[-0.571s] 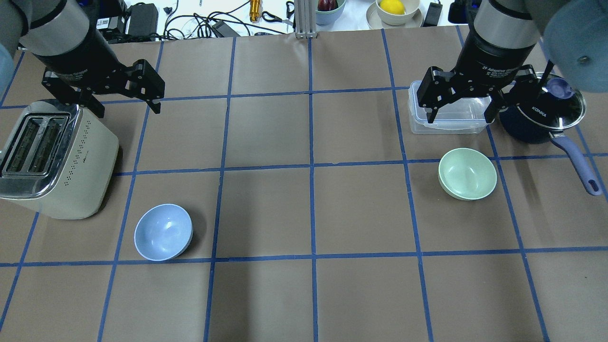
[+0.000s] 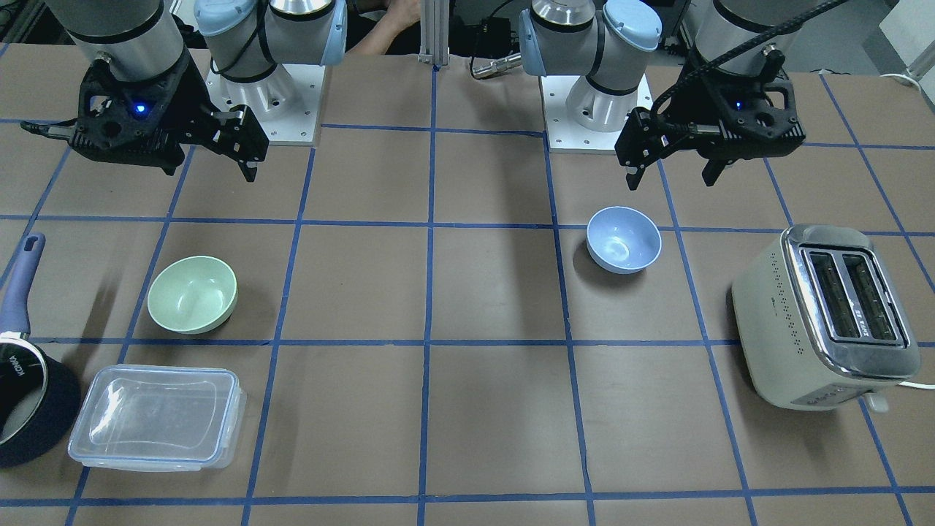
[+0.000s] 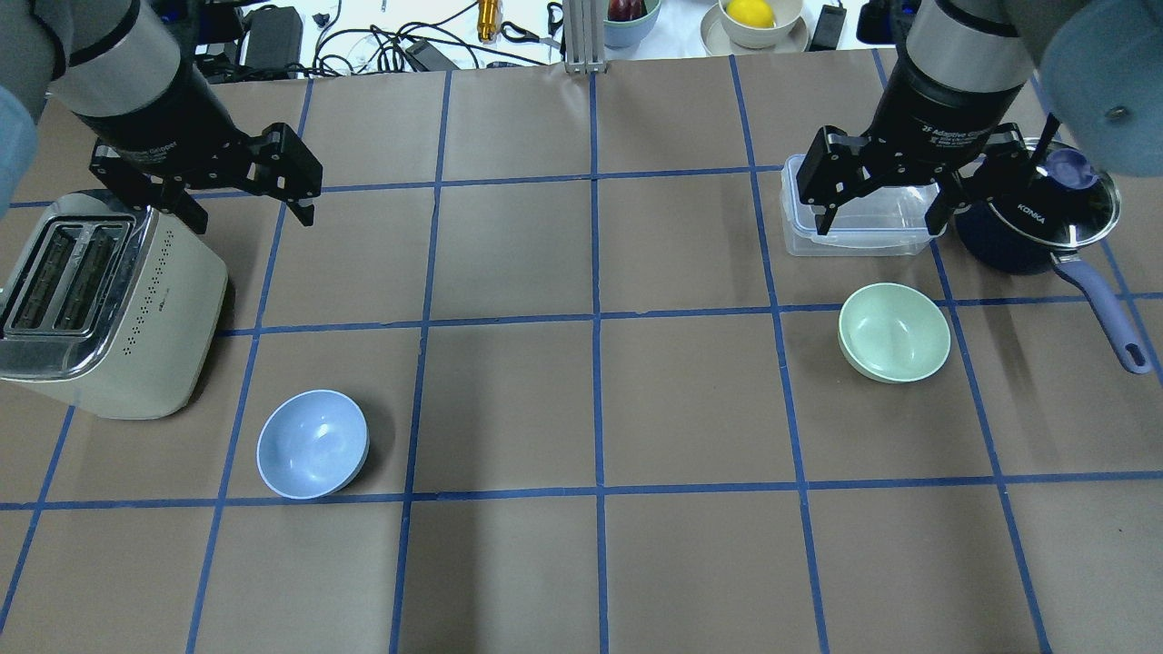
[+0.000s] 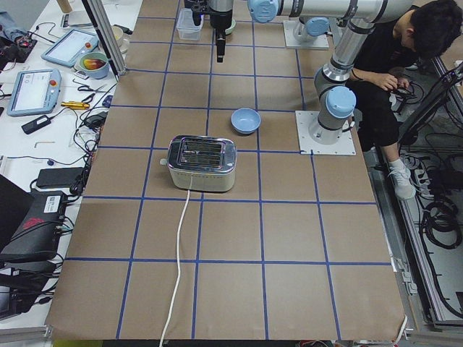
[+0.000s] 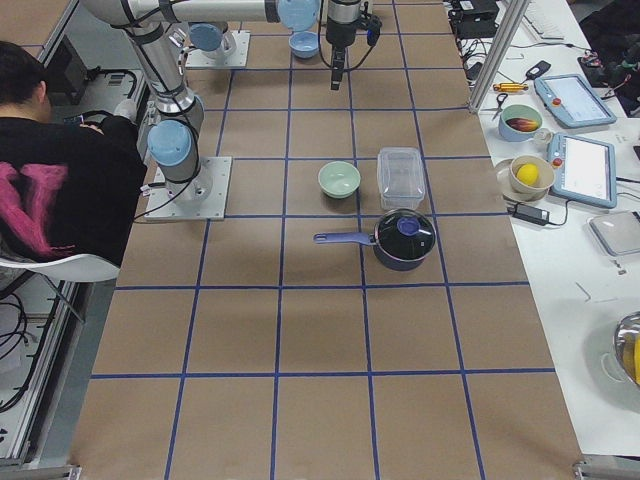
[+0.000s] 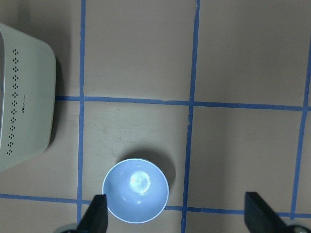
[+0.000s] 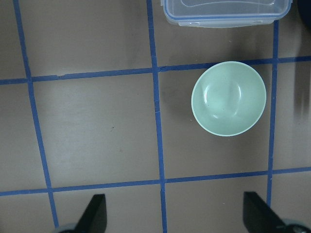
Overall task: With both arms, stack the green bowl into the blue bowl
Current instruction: 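Lower the left gripper to the blue bowl while the right descends to the green bowl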
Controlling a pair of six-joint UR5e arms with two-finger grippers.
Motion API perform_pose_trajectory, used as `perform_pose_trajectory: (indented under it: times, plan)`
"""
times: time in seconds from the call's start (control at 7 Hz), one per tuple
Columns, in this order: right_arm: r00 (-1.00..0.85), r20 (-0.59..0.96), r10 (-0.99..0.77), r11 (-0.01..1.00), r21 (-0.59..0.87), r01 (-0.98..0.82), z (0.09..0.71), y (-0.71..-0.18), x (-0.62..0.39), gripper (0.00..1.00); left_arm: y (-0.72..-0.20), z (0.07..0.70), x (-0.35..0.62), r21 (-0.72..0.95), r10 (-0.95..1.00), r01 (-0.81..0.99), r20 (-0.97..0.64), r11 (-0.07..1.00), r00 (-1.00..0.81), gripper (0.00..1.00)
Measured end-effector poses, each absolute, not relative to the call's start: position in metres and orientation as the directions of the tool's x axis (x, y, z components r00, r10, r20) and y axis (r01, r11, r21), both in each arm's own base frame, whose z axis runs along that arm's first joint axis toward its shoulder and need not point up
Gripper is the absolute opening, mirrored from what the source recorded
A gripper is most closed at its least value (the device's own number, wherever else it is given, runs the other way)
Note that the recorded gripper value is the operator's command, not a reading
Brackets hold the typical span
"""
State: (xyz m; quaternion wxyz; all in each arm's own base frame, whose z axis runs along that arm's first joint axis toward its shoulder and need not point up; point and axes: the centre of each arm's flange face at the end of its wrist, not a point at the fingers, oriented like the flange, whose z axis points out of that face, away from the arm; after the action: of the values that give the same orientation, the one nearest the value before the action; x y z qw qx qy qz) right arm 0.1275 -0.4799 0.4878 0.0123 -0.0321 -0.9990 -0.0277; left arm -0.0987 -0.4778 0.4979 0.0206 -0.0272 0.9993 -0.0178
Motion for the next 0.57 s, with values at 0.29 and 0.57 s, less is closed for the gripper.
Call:
perform_pose_trajectory:
  times: [0.29, 0.57]
  plan:
    - [-0.998, 0.028, 0.064, 0.996, 0.058, 0.065, 0.486, -0.480, 0.127, 1.00, -0.475, 0.438, -0.097, 0.009, -0.053, -0.054, -0.042, 0.999, -0.998, 1.00]
    - [-0.997, 0.033, 0.075, 0.996, 0.053, 0.077, 0.484, -0.484, 0.121, 1.00, -0.450, 0.342, -0.100, 0.087, -0.049, -0.053, -0.042, 0.995, -0.998, 1.00]
